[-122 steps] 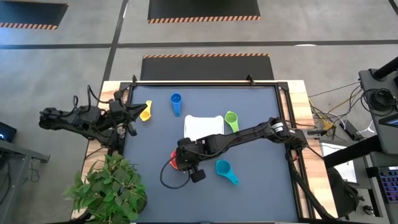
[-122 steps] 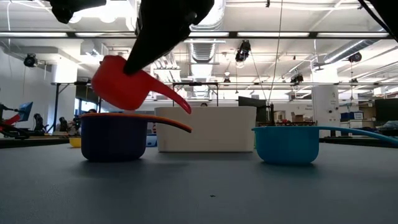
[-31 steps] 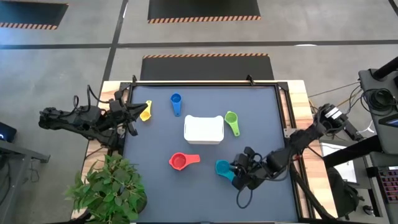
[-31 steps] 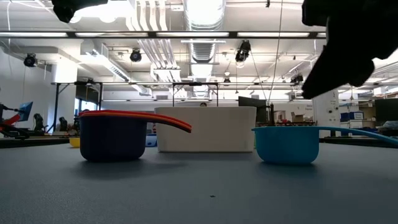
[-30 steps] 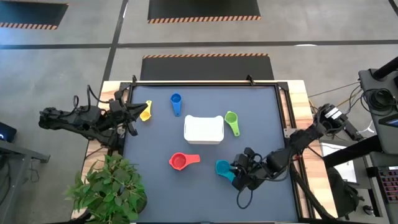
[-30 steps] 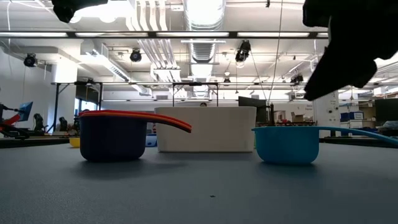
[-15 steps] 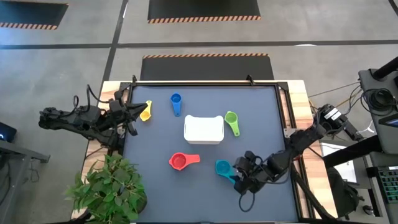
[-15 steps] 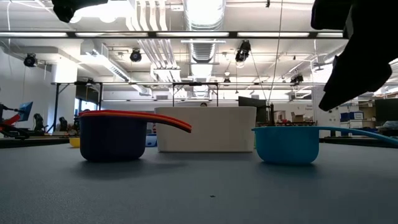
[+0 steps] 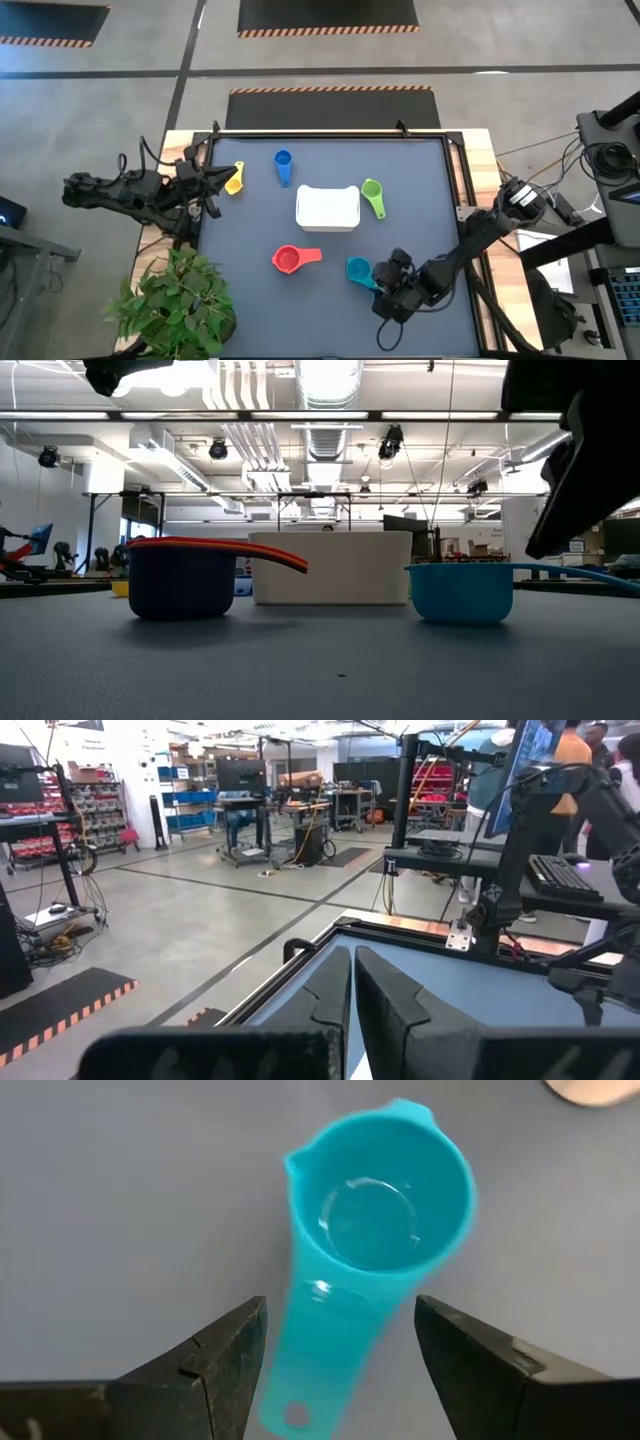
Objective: Nest measuring cups in basket
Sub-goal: Stack the light blue measuring cup on the red measuring cup
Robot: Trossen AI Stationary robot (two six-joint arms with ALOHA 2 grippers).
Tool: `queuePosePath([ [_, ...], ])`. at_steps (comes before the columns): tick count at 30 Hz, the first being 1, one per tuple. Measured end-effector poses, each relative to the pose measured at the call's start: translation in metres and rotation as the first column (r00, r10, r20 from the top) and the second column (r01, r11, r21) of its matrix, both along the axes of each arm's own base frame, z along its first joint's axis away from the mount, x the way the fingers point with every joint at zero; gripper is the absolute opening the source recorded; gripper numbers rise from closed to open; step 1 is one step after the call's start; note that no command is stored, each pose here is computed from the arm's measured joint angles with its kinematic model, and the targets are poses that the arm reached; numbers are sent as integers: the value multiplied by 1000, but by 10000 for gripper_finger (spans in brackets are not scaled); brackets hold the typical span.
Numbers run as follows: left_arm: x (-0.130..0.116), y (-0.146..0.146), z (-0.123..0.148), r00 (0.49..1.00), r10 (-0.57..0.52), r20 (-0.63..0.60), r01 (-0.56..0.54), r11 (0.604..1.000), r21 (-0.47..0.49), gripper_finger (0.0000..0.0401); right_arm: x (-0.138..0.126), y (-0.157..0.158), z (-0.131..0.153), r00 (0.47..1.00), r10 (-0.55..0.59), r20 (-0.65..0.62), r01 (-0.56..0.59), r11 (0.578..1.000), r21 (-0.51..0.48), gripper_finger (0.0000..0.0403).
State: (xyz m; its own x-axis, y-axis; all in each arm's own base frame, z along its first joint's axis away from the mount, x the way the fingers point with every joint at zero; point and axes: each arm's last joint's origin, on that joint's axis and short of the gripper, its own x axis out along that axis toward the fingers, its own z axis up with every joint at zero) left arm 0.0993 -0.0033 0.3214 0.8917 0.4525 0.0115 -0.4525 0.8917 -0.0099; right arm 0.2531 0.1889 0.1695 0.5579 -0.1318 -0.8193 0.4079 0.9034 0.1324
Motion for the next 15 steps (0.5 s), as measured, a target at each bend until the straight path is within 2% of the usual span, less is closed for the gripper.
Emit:
queuePosePath([
  [4, 0, 0, 0, 1000, 0, -2, 0, 1000, 1, 0, 4, 3, 0, 999, 4, -38, -5, 999, -34, 242],
  [15, 0, 0, 0, 1000, 0, -2, 0, 1000, 3, 0, 6, 5, 0, 999, -27, -37, 26, 1000, -17, 242],
])
